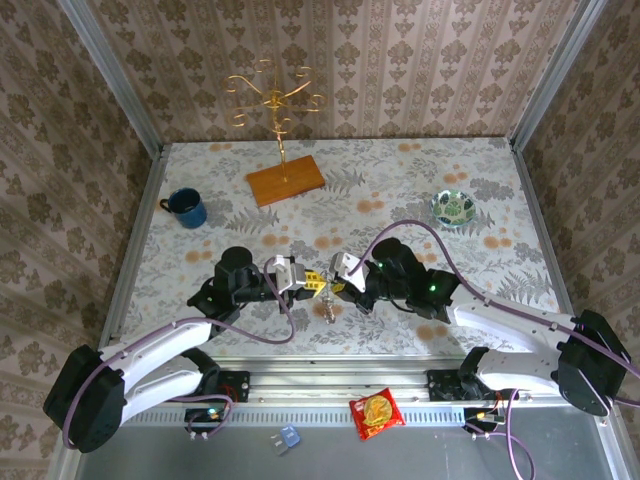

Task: Put the keys on the keyring

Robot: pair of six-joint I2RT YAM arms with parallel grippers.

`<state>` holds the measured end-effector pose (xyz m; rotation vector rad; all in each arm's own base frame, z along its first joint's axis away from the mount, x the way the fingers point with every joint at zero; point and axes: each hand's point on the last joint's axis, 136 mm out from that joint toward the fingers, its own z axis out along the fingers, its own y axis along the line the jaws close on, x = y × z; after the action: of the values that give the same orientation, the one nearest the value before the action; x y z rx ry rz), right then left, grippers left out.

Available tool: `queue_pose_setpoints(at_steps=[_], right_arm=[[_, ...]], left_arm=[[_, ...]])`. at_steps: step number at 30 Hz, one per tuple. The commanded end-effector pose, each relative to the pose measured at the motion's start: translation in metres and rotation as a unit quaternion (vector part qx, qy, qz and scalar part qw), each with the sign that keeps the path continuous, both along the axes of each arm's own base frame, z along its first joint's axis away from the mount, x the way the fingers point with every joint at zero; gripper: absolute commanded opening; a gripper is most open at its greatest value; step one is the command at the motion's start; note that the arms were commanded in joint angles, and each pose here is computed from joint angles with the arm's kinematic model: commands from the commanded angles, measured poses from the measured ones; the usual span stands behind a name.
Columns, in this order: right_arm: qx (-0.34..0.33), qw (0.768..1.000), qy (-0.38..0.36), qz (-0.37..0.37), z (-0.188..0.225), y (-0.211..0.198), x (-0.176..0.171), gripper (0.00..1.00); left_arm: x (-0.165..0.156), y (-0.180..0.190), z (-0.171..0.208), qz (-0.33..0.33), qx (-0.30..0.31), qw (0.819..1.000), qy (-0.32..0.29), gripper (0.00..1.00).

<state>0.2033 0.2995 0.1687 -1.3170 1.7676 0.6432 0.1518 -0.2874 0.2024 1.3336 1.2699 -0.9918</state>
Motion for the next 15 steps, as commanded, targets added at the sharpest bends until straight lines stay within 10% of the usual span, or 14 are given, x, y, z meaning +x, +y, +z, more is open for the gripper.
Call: queue_pose_setpoints(at_steps=[1, 15], right_arm=[[0.024, 0.999, -0.013, 0.021, 0.018, 0.011, -0.001, 0.00], [0.047, 0.998, -0.049, 0.007, 0.038, 0.009, 0.005, 0.00]], left_arm=[[0.002, -0.001, 0.013, -0.006, -0.017, 1.000, -0.017, 0.00], [0.002, 0.000, -0.002, -0.004, 0.012, 1.000, -0.008, 0.00]])
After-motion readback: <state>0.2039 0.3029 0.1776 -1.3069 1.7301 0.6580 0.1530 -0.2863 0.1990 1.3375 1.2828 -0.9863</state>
